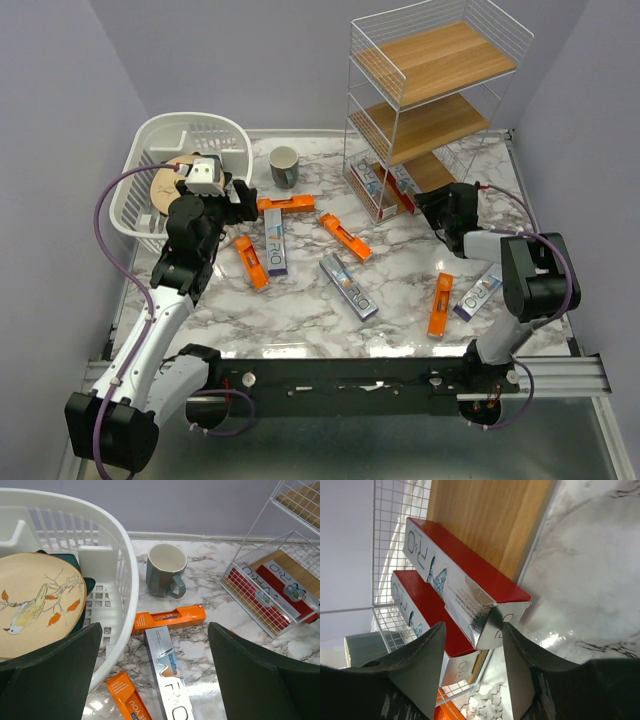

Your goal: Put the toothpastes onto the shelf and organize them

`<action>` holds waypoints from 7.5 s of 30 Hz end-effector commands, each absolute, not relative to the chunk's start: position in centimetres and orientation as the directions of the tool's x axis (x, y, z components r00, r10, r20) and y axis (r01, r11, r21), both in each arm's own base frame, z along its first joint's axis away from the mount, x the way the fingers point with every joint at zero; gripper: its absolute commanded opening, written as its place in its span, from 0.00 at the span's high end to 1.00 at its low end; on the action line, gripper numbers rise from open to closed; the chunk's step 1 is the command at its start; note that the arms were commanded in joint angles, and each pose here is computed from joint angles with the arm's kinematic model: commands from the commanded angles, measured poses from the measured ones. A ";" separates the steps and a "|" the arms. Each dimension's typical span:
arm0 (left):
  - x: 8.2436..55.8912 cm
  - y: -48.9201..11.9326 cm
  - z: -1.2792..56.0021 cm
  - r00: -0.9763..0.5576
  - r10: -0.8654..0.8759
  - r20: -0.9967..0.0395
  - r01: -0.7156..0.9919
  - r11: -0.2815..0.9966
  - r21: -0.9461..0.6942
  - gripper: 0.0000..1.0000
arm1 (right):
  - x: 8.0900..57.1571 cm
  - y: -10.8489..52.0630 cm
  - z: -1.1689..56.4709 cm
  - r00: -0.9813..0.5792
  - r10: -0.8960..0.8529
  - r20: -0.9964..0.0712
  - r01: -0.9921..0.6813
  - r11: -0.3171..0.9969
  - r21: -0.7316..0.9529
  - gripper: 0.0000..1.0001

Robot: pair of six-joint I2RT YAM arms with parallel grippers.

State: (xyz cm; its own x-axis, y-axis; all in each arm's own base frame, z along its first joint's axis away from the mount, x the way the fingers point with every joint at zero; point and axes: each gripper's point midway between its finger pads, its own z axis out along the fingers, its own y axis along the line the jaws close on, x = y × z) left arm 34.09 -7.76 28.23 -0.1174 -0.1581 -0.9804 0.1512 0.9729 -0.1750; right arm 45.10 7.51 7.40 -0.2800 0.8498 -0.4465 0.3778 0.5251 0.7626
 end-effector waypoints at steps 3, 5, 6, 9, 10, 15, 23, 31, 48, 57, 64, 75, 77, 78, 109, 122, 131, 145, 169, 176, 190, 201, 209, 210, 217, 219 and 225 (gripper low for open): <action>34.3 -7.9 29.8 -0.095 -0.178 -0.980 0.172 0.966 -0.192 0.01 | 46.0 8.7 6.8 -0.341 0.839 -0.424 0.349 0.532 0.772 0.44; 34.3 -7.9 29.7 -0.097 -0.179 -0.979 0.172 0.966 -0.193 0.01 | 46.2 8.9 6.9 -0.333 0.851 -0.406 0.346 0.511 0.787 0.44; 34.3 -7.9 29.7 -0.097 -0.179 -0.979 0.173 0.966 -0.193 0.01 | 46.3 8.9 6.7 -0.332 0.854 -0.401 0.350 0.507 0.788 0.44; 34.4 -7.9 29.7 -0.098 -0.179 -0.979 0.172 0.966 -0.193 0.01 | 46.7 9.0 6.4 -0.333 0.856 -0.395 0.355 0.502 0.789 0.44; 34.4 -7.9 29.7 -0.099 -0.180 -0.979 0.173 0.965 -0.195 0.01 | 46.8 9.0 6.3 -0.331 0.856 -0.396 0.356 0.502 0.788 0.44; 34.4 -7.9 29.6 -0.100 -0.178 -0.979 0.173 0.966 -0.194 0.01 | 47.3 8.7 6.5 -0.324 0.850 -0.416 0.353 0.516 0.780 0.44; 34.4 -7.9 29.7 -0.101 -0.183 -0.978 0.172 0.965 -0.198 0.01 | 48.1 8.5 6.8 -0.328 0.832 -0.447 0.349 0.546 0.761 0.44; 34.5 -7.9 29.6 -0.104 -0.182 -0.978 0.172 0.965 -0.198 0.01 | 48.6 8.5 6.8 -0.337 0.825 -0.454 0.354 0.558 0.751 0.44; 34.3 -7.6 30.1 -0.092 -0.198 -0.976 0.175 0.962 -0.212 0.01 | 43.4 5.3 12.2 -0.335 0.689 -0.643 0.335 0.725 0.602 0.25; 33.6 -7.6 31.3 -0.055 -0.215 -0.975 0.186 0.957 -0.221 0.01 | 35.1 0.0 14.5 -0.367 0.539 -0.758 0.485 0.806 0.339 0.07; 32.8 -8.2 32.0 -0.036 -0.224 -0.974 0.221 0.949 -0.227 0.01 | 30.5 -4.6 15.5 -0.370 0.523 -0.768 0.627 0.750 0.209 0.00; 32.2 -9.5 31.8 -0.034 -0.187 -0.982 0.247 0.950 -0.190 0.01 | 27.2 -14.1 12.6 -0.307 0.625 -0.718 0.881 0.471 0.033 0.00; 32.0 -9.6 31.9 -0.028 -0.175 -0.984 0.251 0.952 -0.177 0.01 | 27.5 -15.4 12.2 -0.312 0.621 -0.719 0.890 0.455 0.007 0.00; 32.0 -9.7 31.8 -0.029 -0.170 -0.985 0.251 0.953 -0.172 0.01 | 27.9 -15.6 12.2 -0.318 0.616 -0.720 0.886 0.464 0.005 0.00; 32.7 -11.0 30.4 -0.077 -0.133 -0.988 0.282 0.948 -0.149 0.01 | 33.3 -16.5 3.7 -0.648 0.529 -0.547 0.625 0.781 0.014 0.24; 32.9 -10.8 29.9 -0.088 -0.119 -0.989 0.270 0.953 -0.139 0.01 | 38.7 -9.3 5.3 -0.724 0.332 -0.605 0.434 0.901 -0.025 0.46; 33.2 -10.6 29.5 -0.095 -0.101 -0.990 0.254 0.959 -0.122 0.01 | 42.6 -3.4 7.2 -0.728 0.220 -0.649 0.297 0.955 -0.010 0.43; 32.9 -10.5 30.0 -0.082 -0.109 -0.991 0.257 0.958 -0.126 0.01 | 34.0 -10.9 11.7 -0.384 0.593 -0.708 0.693 0.692 0.204 0.22; 32.9 -10.7 30.0 -0.089 -0.113 -0.990 0.262 0.956 -0.132 0.01 | 31.5 -14.6 5.6 -0.199 0.860 -0.469 0.702 0.459 0.545 0.00; 33.1 -10.8 30.0 -0.093 -0.110 -0.990 0.268 0.954 -0.131 0.01 | 32.8 -12.6 7.0 -0.278 0.826 -0.490 0.560 0.554 0.616 0.07; 33.0 -10.6 30.0 -0.089 -0.108 -0.990 0.262 0.957 -0.128 0.01 | 33.6 -3.8 9.3 -0.572 0.589 -0.571 0.251 0.788 0.562 0.10; 32.7 -10.3 30.6 -0.066 -0.109 -0.992 0.255 0.959 -0.123 0.01 | 33.1 -8.5 8.6 -0.563 0.468 -0.681 0.398 0.876 0.274 0.11; 32.6 -10.2 30.9 -0.057 -0.112 -0.992 0.257 0.958 -0.123 0.01 | 34.6 -7.7 7.8 -0.628 0.383 -0.677 0.277 0.924 0.265 0.11; 32.6 -10.3 30.9 -0.057 -0.112 -0.992 0.259 0.958 -0.123 0.01 | 34.9 -7.4 7.9 -0.635 0.361 -0.683 0.246 0.933 0.264 0.11; 32.5 -10.4 30.9 -0.056 -0.117 -0.992 0.265 0.956 -0.128 0.01 | 35.6 -6.5 5.9 -0.740 0.249 -0.625 0.168 0.968 0.187 0.13; 32.5 -10.4 31.0 -0.055 -0.116 -0.992 0.265 0.956 -0.127 0.01 | 35.6 -6.0 5.0 -0.768 0.216 -0.603 0.148 0.976 0.161 0.13; 32.6 -10.3 30.9 -0.057 -0.115 -0.992 0.263 0.956 -0.126 0.01 | 35.4 -5.4 3.5 -0.804 0.147 -0.576 0.108 0.989 0.102 0.25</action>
